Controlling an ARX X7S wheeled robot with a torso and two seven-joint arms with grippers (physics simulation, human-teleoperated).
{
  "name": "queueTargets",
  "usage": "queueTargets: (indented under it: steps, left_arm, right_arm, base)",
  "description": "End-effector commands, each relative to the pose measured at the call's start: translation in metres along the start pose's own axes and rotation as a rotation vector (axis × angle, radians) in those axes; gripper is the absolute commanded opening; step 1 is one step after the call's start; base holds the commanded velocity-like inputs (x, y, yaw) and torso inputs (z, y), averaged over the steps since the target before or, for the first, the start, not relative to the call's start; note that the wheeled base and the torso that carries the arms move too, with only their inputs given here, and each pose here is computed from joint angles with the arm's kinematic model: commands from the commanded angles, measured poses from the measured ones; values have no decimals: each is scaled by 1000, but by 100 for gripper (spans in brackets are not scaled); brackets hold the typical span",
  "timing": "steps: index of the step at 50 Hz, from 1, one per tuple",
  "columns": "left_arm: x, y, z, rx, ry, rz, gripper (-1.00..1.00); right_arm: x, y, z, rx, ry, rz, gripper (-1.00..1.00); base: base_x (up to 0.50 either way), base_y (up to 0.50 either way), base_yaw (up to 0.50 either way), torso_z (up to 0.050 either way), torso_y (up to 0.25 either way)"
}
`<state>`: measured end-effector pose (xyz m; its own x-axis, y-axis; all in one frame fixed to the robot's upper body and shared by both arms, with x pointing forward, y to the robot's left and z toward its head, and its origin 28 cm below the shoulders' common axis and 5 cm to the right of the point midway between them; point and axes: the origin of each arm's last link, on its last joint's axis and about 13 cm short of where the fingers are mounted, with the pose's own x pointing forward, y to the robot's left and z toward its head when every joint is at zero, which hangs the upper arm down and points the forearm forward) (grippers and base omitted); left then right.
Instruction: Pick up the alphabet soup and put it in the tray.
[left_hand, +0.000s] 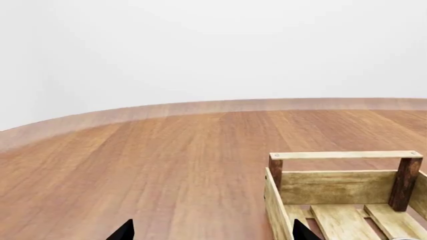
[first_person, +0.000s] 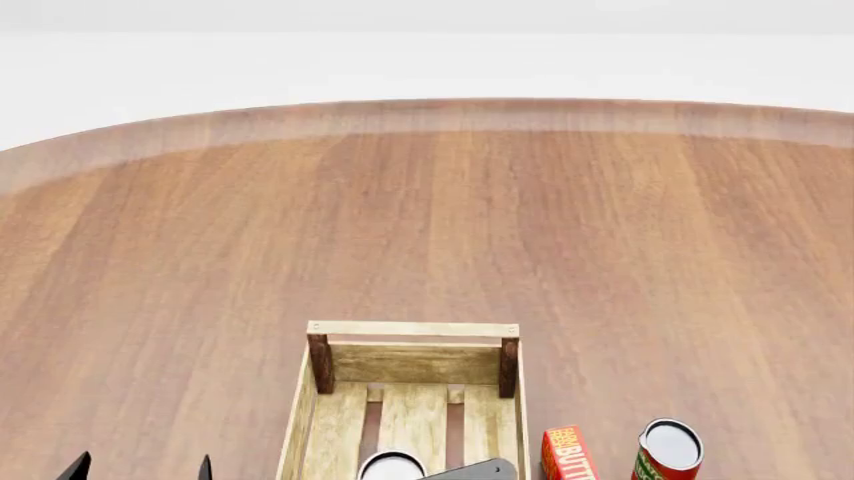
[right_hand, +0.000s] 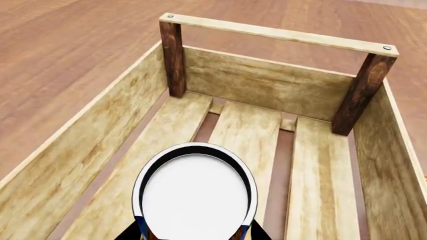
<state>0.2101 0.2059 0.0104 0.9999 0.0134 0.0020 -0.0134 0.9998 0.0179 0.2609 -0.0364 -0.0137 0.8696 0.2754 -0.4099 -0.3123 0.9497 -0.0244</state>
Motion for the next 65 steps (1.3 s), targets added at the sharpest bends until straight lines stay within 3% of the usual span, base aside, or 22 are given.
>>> queueTargets:
  steps: [1, 33, 34, 65]
  left_arm:
    - [0, 0, 0, 0, -1, 1, 100]
    - [0, 0, 0, -1, 1, 0, 100]
    - [0, 0, 0, -1, 0, 0, 100]
    - [0, 0, 1, 2, -8, 4, 100]
  right_arm:
    - [1, -1, 6, -23, -28, 1, -100]
    - [4, -1, 2, -23, 0, 2, -100]
    - [3, -1, 3, -22, 0, 5, 100]
    - [-38, -9, 26, 27, -120, -37, 100]
  base:
    - [0, 0, 0, 0, 0]
    - [0, 0, 0, 0, 0]
    - [0, 0, 0, 0, 0]
    - [0, 0, 0, 0, 0]
